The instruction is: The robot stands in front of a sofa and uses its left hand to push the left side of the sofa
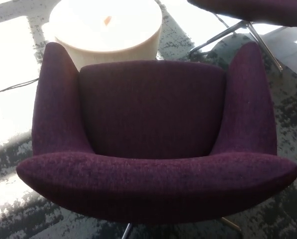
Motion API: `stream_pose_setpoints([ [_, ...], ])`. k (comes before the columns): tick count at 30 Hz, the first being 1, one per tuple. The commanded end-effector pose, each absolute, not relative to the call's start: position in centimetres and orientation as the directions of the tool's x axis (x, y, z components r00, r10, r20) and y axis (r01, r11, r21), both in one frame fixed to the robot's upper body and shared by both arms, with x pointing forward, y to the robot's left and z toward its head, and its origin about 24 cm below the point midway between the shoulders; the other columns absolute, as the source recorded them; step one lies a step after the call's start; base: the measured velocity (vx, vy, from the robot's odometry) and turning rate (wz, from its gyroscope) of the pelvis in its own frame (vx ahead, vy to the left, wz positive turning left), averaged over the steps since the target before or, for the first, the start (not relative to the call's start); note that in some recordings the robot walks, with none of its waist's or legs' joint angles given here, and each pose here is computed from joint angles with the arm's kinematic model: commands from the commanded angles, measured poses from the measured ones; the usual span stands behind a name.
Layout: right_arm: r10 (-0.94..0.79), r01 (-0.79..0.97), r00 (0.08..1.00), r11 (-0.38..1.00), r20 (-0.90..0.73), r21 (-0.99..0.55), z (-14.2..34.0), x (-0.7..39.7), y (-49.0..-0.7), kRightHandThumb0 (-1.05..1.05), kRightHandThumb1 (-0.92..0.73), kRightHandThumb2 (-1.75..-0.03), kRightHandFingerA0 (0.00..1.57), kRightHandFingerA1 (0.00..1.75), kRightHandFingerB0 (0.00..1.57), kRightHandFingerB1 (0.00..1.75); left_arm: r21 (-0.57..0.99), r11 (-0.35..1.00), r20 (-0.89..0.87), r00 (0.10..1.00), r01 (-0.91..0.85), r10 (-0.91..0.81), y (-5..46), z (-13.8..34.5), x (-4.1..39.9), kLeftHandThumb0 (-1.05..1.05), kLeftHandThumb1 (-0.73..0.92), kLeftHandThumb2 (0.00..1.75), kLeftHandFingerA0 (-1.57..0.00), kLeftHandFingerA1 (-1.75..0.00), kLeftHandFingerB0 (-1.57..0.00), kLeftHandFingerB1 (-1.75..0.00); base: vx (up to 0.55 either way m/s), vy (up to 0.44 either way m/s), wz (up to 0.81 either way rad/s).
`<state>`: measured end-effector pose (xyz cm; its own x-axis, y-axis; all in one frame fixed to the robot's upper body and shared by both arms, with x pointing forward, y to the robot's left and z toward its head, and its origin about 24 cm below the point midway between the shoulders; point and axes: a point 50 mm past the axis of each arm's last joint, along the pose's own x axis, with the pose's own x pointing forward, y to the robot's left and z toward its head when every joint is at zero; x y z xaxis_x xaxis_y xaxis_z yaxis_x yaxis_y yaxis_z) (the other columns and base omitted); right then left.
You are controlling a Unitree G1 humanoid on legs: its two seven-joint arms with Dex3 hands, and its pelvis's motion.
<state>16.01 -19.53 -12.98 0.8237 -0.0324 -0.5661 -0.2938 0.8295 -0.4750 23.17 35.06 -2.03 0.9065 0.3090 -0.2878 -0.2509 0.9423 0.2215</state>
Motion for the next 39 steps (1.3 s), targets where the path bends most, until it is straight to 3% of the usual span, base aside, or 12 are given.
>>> stream_pose_setpoints([
  [1, -0.031, -0.273, 0.854, 0.824, -0.520, -0.496, -12.6, 16.2, -19.7, -1.05, -0.88, -0.87, 0.55, 1.36, 0.37, 1.25, 0.235, 0.946, -0.258, 0.924, -0.223, 0.282, 36.0, 0.1, 24.9, -0.88, 0.88, 1.23, 0.00, -0.18, 0.00, -0.17, 0.00, 0.000, 0.00],
  [2, -0.029, -0.273, 0.852, 0.827, -0.523, -0.491, -12.6, 16.2, -19.6, -1.05, -0.88, -0.87, 0.54, 1.35, 0.37, 1.25, 0.237, 0.948, -0.254, 0.929, -0.210, 0.269, 36.0, 0.5, 25.4, -0.86, 0.88, 1.24, 0.00, -0.17, 0.00, -0.16, 0.00, 0.000, 0.00],
  [3, -0.027, -0.275, 0.850, 0.830, -0.526, -0.486, -12.7, 16.2, -19.5, -0.94, -0.62, -1.40, 0.53, 1.11, 0.00, 0.81, 0.249, 0.949, -0.272, 0.926, -0.195, 0.262, 36.0, 0.9, 26.0, -0.90, 0.86, 1.24, 0.00, -0.12, 0.00, -0.14, 0.00, 0.000, 0.00],
  [5, -0.025, -0.278, 0.850, 0.827, -0.526, -0.489, -12.7, 16.2, -19.5, -0.95, -0.63, -1.41, 0.53, 1.11, 0.00, 0.81, 0.277, 0.947, -0.309, 0.918, -0.163, 0.249, 35.9, 1.4, 27.0, -0.87, 0.86, 1.24, 0.00, -0.13, 0.00, -0.15, 0.00, 0.000, 0.00],
  [6, -0.026, -0.276, 0.852, 0.826, -0.523, -0.491, -12.7, 16.2, -19.5, -1.05, -0.88, -0.88, 0.51, 1.30, 0.37, 1.20, 0.285, 0.947, -0.317, 0.918, -0.148, 0.239, 35.9, 1.6, 27.3, -0.84, 0.84, 1.24, 0.00, -0.15, 0.00, -0.15, 0.00, 0.000, 0.00],
  [7, -0.024, -0.281, 0.852, 0.822, -0.523, -0.495, -12.7, 16.2, -19.5, -0.91, -0.63, -1.40, 0.41, 1.03, 0.00, 0.79, 0.291, 0.948, -0.324, 0.918, -0.131, 0.227, 35.7, 2.0, 27.8, -0.91, 0.84, 1.06, 0.00, -0.05, 0.00, -0.11, 0.00, 0.000, 0.00],
  [15, -0.018, -0.287, 0.848, 0.824, -0.529, -0.488, -12.7, 16.2, -19.3, -0.92, -0.60, -1.38, 0.48, 1.06, 0.00, 0.78, 0.337, 0.941, -0.346, 0.924, -0.039, 0.162, 33.5, 2.8, 30.4, -0.84, 0.80, 1.18, 0.00, -0.16, -0.07, -0.20, 0.00, 0.000, 0.00],
  [16, -0.017, -0.290, 0.848, 0.823, -0.530, -0.489, -12.8, 16.1, -19.2, -0.92, -0.59, -1.38, 0.48, 1.06, 0.00, 0.78, 0.339, 0.940, -0.353, 0.922, -0.034, 0.160, 33.3, 2.6, 30.5, -0.86, 0.92, 0.77, 0.00, -0.16, -0.03, -0.23, 0.00, 0.000, 0.00],
  [17, -0.016, -0.292, 0.848, 0.821, -0.530, -0.490, -12.8, 16.1, -19.2, -0.92, -0.59, -1.38, 0.48, 1.06, 0.00, 0.78, 0.341, 0.940, -0.357, 0.921, -0.030, 0.159, 33.1, 2.6, 30.6, -0.86, 0.92, 0.77, 0.00, -0.16, -0.03, -0.23, 0.00, 0.000, 0.00],
  [18, -0.013, -0.291, 0.850, 0.822, -0.526, -0.490, -12.8, 16.1, -19.1, -0.96, -0.62, -1.40, 0.53, 1.10, 0.00, 0.80, 0.354, 0.935, -0.372, 0.916, -0.008, 0.149, 32.5, 2.2, 30.8, -0.80, 0.80, 1.18, 0.00, -0.20, -0.08, -0.22, 0.00, 0.000, 0.00],
  [33, -0.004, -0.295, 0.850, 0.824, -0.527, -0.484, -12.8, 15.9, -19.1, -1.01, -0.61, -1.41, 0.70, 1.22, 0.00, 0.85, 0.358, 0.914, -0.438, 0.899, 0.190, -0.016, 28.1, -1.3, 29.9, -0.91, 0.86, 1.23, 0.00, -0.13, 0.00, -0.13, 0.00, 0.000, 0.00],
  [39, -0.001, -0.302, 0.857, 0.810, -0.516, -0.503, -12.7, 16.1, -19.1, -0.95, -0.60, -1.39, 0.53, 1.10, 0.00, 0.82, 0.348, 0.915, -0.431, 0.902, 0.204, -0.036, 27.3, -1.9, 29.5, -0.92, 0.84, 1.22, -0.07, -0.20, -0.07, -0.17, 0.00, 0.000, 0.00],
])
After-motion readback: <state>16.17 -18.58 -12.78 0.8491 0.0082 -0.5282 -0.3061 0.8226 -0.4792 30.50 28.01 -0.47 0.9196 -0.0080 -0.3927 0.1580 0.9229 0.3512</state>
